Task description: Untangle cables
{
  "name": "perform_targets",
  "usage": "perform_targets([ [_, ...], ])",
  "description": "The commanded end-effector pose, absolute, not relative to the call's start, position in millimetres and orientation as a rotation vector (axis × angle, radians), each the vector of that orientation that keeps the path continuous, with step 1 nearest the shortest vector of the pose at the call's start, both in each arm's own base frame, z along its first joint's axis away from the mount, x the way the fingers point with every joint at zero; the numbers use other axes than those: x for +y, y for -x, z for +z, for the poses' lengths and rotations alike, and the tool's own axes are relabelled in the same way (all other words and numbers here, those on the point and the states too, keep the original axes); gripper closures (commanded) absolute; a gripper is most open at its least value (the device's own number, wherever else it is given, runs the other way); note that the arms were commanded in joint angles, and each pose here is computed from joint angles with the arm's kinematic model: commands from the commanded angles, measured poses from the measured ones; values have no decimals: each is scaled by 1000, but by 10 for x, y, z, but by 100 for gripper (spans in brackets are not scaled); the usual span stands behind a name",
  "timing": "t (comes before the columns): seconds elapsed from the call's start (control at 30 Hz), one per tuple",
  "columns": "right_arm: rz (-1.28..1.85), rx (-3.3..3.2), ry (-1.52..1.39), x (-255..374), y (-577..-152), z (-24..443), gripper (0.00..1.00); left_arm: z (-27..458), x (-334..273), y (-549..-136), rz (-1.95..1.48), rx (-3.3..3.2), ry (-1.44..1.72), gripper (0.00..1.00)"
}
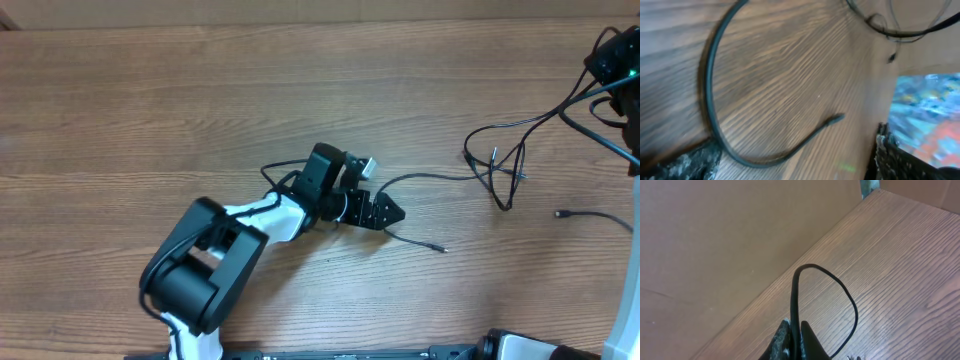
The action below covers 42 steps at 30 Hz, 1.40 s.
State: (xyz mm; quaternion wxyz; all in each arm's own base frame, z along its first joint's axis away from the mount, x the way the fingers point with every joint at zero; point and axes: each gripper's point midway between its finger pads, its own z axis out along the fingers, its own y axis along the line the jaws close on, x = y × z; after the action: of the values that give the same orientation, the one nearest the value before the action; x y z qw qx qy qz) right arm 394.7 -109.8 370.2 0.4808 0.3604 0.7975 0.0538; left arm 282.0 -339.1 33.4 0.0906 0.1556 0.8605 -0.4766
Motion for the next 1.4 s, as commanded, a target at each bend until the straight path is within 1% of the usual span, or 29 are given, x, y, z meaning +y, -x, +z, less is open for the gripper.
perform_targets([
  [0.0, 136, 1917, -863, -1087, -3894, 3834, 96, 44, -3472, -2697, -1509, 2638, -371, 0],
  [0.17, 135, 1921, -864, -1085, -3889, 3825, 96, 148, -3668, -2706, -1525, 2575, -446, 0],
  [0.2, 134, 1927, -867, -1084, -3881, 3812, 96, 210, -3727, -2723, -1539, 2542, -471, 6],
  [0.23, 133, 1930, -868, -1083, -3876, 3804, 96, 244, -3756, -2728, -1549, 2528, -484, 23],
  [0.27, 131, 1934, -870, -1084, -3870, 3795, 96, 276, -3778, -2728, -1563, 2519, -496, 51],
  [0.3, 119, 1943, -863, -1089, -3860, 3782, 96, 311, -3786, -2725, -1586, 2511, -507, 94],
  [0.33, 108, 1952, -846, -1092, -3857, 3779, 96, 332, -3758, -2742, -1603, 2508, -504, 96],
  [0.37, 87, 1955, -848, -1133, -3839, 3769, 96, 327, -3671, -2813, -1597, 2525, -462, 96],
  [0.43, 64, 1954, -855, -1207, -3812, 3764, 96, 290, -3393, -2991, -1517, 2602, -316, 96],
  [0.5, 43, 1945, -892, -1339, -3758, 3749, 96, 218, -2867, -3192, -1210, 2717, -140, 96],
  [0.53, 34, 1941, -908, -1394, -3734, 3744, 96, 274, -2278, -3311, -841, 2768, -35, 96],
  [0.6, 25, 1933, -923, -1452, -3712, 3744, 96, 440, -1800, -3370, -558, 2753, 22, 96],
  [0.67, 22, 1928, -927, -1474, -3708, 3750, 96, 748, -1145, -3394, -213, 2686, 148, 96],
  [0.77, 22, 1921, -924, -1483, -3734, 3757, 96, 1072, -537, -3318, 2, 2609, 306, 96],
  [0.83, 12, 1927, -931, -1510, -3762, 3719, 96, 1233, 28, -3169, 127, 2569, 508, 96],
  [0.9, -37, 1925, -953, -1584, -3754, 3684, 96, 1258, 277, -3097, 158, 2557, 608, 96],
  [1.03, -264, 1943, -1018, -1950, -3722, 3483, 96, 1223, 929, -2845, 250, 2536, 883, 96],
  [1.17, -295, 1973, -1123, -2315, -3670, 3205, 96, 1222, 1386, -2651, 307, 2477, 1072, 96],
  [1.23, -223, 1988, -1160, -2429, -3665, 3086, 96, 1217, 1515, -2578, 307, 2454, 1140, 96],
  [1.27, -198, 1994, -1167, -2455, -3667, 3052, 96, 1215, 1558, -2550, 310, 2452, 1153, 96],
  [1.3, -94, 2005, -1173, -2482, -3690, 2989, 96, 1203, 1557, -2556, 264, 2469, 1131, 96],
  [1.37, 13, 2007, -1142, -2435, -3764, 2998, 96, 1211, 1313, -2763, 60, 2531, 911, 96],
])
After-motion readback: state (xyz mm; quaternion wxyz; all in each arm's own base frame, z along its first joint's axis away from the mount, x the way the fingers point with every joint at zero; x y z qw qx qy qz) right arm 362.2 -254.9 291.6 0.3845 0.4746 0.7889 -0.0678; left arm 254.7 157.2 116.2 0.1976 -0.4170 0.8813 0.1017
